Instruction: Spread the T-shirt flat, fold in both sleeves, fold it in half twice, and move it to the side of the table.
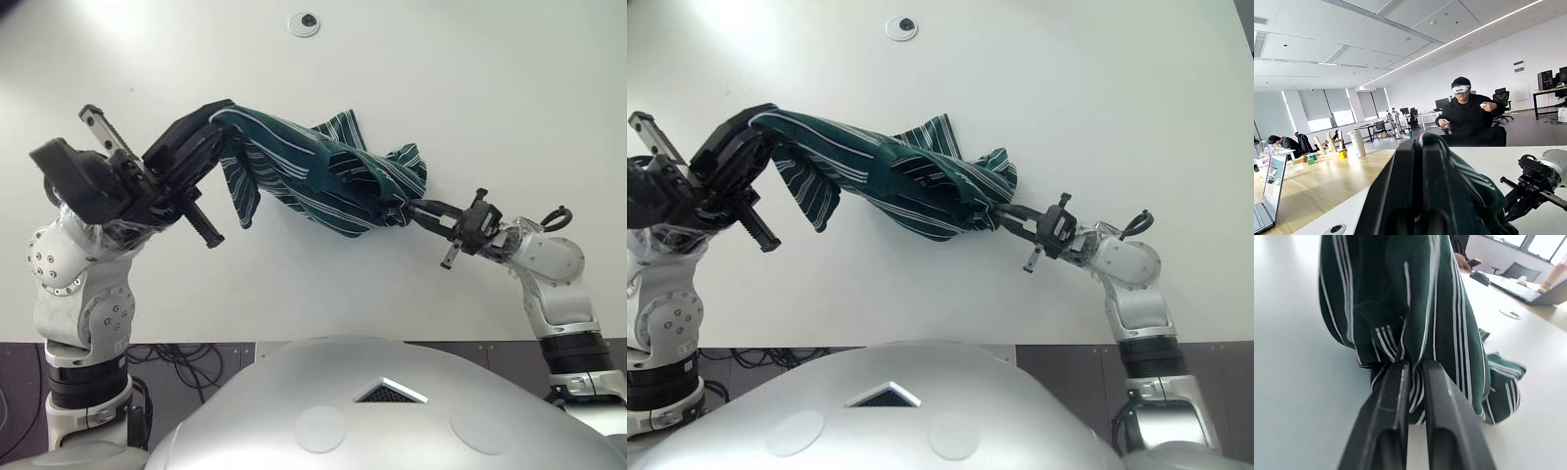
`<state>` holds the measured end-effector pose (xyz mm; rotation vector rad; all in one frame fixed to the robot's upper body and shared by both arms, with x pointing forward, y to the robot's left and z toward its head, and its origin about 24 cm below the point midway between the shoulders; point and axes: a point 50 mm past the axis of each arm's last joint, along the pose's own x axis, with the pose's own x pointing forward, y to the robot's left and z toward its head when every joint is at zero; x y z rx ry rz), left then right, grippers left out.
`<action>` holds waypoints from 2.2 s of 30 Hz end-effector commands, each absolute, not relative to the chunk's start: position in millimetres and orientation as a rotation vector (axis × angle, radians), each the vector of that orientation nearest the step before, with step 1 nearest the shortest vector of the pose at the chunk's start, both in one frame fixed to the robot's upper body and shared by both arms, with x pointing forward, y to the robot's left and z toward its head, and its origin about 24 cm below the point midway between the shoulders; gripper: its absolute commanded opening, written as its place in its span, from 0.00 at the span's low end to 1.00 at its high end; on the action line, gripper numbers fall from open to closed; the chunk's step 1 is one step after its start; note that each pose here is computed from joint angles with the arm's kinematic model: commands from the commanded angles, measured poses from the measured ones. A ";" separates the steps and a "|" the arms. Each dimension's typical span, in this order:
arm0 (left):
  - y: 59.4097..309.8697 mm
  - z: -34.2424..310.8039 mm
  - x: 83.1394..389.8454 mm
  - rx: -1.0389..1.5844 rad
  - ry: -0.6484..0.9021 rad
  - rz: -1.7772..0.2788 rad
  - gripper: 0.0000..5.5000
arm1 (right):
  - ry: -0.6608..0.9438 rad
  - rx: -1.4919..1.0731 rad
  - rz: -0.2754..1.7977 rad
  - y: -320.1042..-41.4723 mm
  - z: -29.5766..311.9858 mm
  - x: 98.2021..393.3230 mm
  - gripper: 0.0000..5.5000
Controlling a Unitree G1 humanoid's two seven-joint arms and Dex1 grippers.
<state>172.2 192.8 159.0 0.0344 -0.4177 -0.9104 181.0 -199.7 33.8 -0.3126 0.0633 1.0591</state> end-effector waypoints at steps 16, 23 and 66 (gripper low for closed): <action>194.6 155.9 169.1 0.064 -0.410 -0.910 0.00 | 0.048 -0.224 0.992 -191.3 30.7 169.7 0.28; 194.3 155.7 170.0 0.066 -0.410 -0.910 0.00 | 0.064 -0.297 0.947 -190.3 22.9 173.5 0.23; 176.1 336.9 394.1 0.971 -0.545 -0.492 0.00 | -0.614 -1.090 0.127 -210.5 327.8 391.6 0.00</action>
